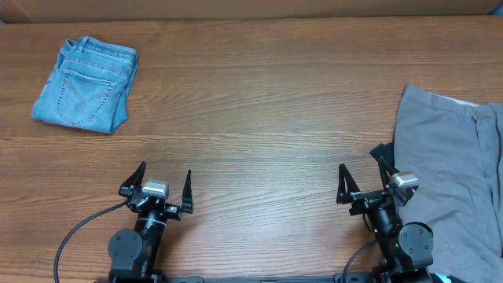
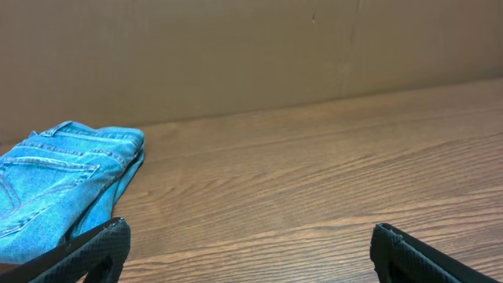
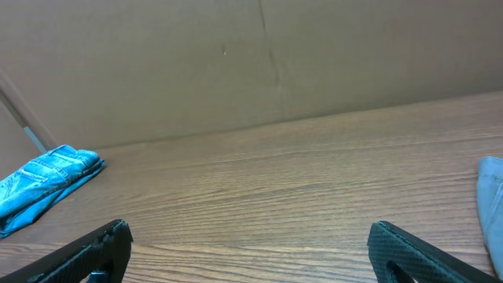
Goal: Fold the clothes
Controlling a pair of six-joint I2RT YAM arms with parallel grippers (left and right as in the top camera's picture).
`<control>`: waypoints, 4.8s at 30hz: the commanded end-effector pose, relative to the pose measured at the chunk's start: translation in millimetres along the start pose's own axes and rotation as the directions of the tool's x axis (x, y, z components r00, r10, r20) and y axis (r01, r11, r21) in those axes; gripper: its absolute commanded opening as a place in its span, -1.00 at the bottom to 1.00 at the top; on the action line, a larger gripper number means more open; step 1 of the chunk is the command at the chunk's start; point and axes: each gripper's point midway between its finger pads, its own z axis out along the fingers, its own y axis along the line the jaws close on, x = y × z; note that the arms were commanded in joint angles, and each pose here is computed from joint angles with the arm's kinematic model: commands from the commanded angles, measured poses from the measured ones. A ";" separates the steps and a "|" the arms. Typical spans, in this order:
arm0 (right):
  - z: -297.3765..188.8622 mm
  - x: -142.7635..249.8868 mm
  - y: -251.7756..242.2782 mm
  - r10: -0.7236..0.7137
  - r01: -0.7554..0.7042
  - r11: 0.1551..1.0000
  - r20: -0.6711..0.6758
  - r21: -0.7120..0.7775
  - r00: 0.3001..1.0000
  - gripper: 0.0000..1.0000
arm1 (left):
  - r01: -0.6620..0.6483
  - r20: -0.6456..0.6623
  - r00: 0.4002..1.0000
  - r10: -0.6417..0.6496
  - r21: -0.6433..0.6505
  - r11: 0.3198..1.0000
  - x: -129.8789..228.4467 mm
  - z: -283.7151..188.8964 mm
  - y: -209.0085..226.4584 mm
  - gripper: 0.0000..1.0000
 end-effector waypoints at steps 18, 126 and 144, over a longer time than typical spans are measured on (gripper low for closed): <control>0.1 0.6 -1.5 -0.001 0.001 1.000 0.008 0.003 1.000 1.00 | 0.012 0.004 1.000 -0.012 0.008 1.000 -0.1 -0.2 -1.7 1.00; 4.1 -53.7 30.9 0.116 -0.107 0.993 -0.397 0.044 0.911 1.00 | 0.318 -0.091 0.939 -0.331 -0.134 0.939 -115.3 -26.4 21.4 1.00; 148.3 -56.9 -69.1 0.447 -0.146 0.862 -0.591 0.486 0.671 1.00 | 0.398 -0.581 0.729 -0.362 -0.071 0.915 -108.7 30.2 -11.7 1.00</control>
